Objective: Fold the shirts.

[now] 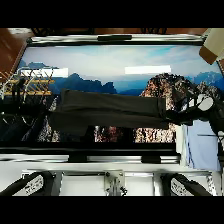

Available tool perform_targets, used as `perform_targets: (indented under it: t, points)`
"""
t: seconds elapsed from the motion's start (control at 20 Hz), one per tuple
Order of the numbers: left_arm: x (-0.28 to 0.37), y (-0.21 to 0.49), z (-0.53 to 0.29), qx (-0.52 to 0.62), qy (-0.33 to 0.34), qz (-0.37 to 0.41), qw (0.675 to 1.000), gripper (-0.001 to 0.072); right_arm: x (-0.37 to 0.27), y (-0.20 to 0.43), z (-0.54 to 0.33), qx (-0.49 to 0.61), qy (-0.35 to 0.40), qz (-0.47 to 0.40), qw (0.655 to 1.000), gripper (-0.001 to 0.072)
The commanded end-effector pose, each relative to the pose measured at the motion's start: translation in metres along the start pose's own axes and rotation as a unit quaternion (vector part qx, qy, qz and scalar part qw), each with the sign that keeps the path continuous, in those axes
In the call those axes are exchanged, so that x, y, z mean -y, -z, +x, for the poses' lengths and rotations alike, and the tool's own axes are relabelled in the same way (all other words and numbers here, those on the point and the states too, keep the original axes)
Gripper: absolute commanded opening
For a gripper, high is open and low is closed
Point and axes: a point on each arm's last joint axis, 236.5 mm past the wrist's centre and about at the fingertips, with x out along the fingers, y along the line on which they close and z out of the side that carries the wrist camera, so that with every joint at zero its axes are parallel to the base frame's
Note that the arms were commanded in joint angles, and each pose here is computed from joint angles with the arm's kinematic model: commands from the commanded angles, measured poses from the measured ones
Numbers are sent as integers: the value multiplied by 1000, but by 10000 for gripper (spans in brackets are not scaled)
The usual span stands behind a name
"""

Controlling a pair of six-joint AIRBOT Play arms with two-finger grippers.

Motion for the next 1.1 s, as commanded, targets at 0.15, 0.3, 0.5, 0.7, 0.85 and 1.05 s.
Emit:
perform_targets:
  t: [0.15,0.3,0.5,0.7,0.85,1.05]
  points:
    - [-4,-106,58,23,34,-12,999,37,-7,-86,27,54,-27,32,998,65]
    - [-12,-133,84,19,39,-32,999,37,-12,-112,42,76,-48,54,995,66]
    - [-21,-149,96,24,38,-62,997,37,-9,-119,56,73,-49,60,994,67]
    - [-16,-126,110,-26,51,-63,996,360,-11,-110,61,50,-54,45,996,501]
    - [-13,-111,101,-58,62,-65,994,530,2,-101,51,19,-25,2,1000,556]
    - [-5,-104,88,-73,70,-59,993,529,8,-103,59,17,-27,18,999,681]
